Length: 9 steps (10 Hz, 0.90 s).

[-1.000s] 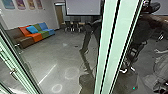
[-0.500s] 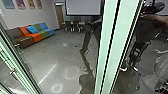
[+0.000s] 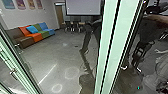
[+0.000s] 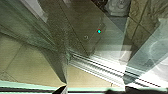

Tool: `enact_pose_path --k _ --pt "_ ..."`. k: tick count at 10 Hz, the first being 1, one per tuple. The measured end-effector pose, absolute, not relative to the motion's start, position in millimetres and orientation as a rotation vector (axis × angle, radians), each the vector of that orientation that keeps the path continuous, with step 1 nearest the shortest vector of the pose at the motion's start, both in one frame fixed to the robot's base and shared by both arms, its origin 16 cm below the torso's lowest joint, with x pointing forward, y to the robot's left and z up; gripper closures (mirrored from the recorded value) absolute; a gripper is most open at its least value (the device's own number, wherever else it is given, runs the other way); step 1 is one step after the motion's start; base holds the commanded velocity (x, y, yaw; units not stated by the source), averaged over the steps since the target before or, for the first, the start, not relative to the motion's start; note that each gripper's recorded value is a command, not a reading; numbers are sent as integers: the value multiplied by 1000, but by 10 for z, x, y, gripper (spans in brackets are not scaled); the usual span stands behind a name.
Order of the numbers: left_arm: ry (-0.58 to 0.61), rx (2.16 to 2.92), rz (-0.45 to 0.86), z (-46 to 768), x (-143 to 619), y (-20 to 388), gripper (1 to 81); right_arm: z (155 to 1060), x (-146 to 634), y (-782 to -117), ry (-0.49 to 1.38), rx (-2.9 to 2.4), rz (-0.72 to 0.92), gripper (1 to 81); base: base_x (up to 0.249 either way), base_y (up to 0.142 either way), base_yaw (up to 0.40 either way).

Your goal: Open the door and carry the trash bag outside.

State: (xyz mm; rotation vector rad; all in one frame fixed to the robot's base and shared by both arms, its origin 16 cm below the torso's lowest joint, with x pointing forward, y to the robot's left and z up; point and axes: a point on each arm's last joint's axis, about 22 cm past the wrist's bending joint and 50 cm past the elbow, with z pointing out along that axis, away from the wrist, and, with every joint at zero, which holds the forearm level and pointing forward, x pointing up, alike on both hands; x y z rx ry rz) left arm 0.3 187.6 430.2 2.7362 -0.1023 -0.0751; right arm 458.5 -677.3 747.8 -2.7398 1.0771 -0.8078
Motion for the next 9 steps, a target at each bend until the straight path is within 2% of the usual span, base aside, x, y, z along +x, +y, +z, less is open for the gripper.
enact_pose_path --k 9 --pt "-102 2732 -78 4304 0 1850 811 7216 4617 -6845 1121 -2795 -807 10 0 0 0"
